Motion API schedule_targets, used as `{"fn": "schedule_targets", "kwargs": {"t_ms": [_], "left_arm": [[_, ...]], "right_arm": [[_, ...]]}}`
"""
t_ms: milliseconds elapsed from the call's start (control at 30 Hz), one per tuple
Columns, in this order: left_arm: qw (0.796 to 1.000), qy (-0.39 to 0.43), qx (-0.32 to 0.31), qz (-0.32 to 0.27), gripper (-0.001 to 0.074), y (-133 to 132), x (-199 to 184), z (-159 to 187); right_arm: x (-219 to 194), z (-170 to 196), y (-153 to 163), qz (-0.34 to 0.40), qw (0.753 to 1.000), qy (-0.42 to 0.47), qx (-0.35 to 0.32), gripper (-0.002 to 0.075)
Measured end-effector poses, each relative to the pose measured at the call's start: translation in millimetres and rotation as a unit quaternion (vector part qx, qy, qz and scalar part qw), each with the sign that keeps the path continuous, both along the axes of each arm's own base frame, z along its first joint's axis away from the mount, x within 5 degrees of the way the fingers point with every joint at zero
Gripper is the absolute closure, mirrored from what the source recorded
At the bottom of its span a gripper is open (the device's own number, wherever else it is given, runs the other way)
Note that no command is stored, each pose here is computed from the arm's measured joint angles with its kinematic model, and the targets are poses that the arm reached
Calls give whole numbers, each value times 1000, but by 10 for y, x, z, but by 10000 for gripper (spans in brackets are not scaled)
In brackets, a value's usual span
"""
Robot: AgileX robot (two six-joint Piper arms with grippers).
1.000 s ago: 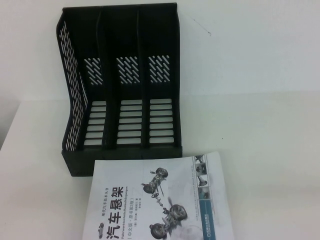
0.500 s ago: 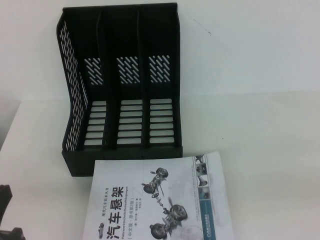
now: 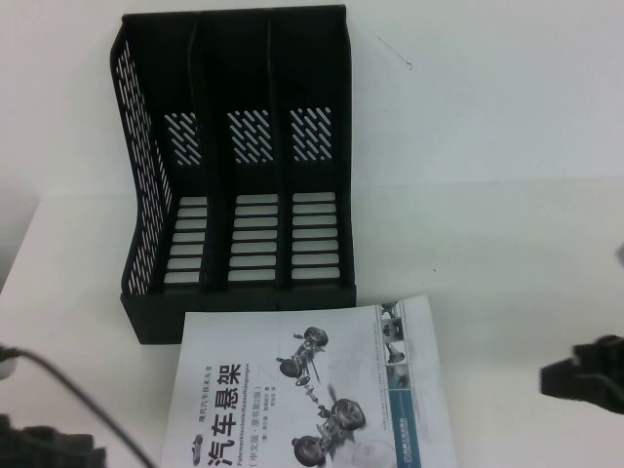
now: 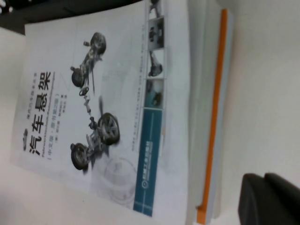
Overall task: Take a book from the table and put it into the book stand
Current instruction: Push book with right arm
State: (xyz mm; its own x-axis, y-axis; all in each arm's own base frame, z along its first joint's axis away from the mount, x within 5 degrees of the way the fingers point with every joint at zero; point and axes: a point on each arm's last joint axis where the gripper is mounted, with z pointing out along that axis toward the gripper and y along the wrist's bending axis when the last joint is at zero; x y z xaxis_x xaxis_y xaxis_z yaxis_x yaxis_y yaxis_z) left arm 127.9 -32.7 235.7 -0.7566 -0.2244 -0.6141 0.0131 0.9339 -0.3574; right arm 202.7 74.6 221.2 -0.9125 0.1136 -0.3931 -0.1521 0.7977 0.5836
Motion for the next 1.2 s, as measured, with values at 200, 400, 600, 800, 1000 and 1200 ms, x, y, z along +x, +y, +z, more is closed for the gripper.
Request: {"fn": "schedule_targets", "kwargs": {"t_ms": [200,400,600,800,1000,1200], "left_arm": [[995,100,-21,-23,738,-109,369,5],[993,113,-31,-33,738,-118,636,193],[995,88,-39,-38,738,-23,737,475],[995,88,-45,-30,738,68,745,515],[994,91,-40,-36,738,77,738,510],[995,88,-37,-34,738,83,748,509]], "right_arm": [[249,-145,347,45,999,2,-27,727],[400,-420,652,96,993,34,-60,727],[484,-537,818,112,990,51,-70,727],[554,-565,876,118,987,58,-87,727],[573,-556,836,124,981,64,-133,727],[558,-568,816,125,979,74,-144,727]]}}
